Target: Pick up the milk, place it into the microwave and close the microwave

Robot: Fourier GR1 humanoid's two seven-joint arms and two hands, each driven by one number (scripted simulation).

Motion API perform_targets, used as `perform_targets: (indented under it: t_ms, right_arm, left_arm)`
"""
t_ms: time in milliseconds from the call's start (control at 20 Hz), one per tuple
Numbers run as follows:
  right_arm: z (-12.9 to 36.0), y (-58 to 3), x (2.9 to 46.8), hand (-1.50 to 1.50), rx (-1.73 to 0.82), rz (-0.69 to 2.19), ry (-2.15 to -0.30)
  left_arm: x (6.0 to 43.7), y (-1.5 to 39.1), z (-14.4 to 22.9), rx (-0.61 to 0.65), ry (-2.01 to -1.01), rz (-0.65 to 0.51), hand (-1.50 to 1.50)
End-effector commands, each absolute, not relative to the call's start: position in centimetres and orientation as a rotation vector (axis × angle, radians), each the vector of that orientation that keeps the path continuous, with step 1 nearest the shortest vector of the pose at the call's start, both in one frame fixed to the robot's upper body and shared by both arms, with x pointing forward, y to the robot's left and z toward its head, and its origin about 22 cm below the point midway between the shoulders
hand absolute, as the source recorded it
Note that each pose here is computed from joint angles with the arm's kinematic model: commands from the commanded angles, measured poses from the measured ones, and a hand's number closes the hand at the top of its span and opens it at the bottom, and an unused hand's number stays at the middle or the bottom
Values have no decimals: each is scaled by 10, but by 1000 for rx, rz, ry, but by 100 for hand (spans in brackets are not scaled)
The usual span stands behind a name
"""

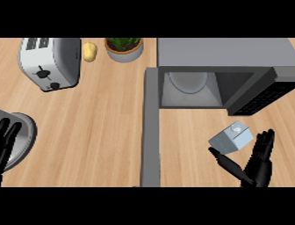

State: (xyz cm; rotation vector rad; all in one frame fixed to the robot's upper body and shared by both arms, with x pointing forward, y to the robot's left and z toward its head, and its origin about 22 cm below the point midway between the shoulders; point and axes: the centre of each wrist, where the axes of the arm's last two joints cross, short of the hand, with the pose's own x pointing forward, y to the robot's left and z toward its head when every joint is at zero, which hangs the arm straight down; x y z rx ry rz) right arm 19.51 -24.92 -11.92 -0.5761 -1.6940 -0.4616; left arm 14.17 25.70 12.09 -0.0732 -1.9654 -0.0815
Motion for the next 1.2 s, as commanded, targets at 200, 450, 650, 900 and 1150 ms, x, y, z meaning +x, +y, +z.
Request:
perform_targets:
  t_ms: [200, 450, 650, 900, 1150]
  right_arm:
    - [-161, -270, 189, -150, -562, -448, -1674]
    - [-159, -269, 209, 150, -618, -149, -1739]
    - [-170, -262, 202, 150, -493, -316, -1831]
    - [-163, -258, 199, 150, -204, -186, -1904]
    - [-167, -257, 173, 150, 85, -21, -1911]
  left_arm:
    - [136, 266, 132, -76, -1972, -71, -150]
    - [144, 265, 122, -76, -1961, -78, -150]
    - [146, 271, 133, -60, -1966, -52, -150]
    - [136, 269, 122, -83, -1950, -64, -150]
    - [136, 274, 128, -76, -1962, -54, -150]
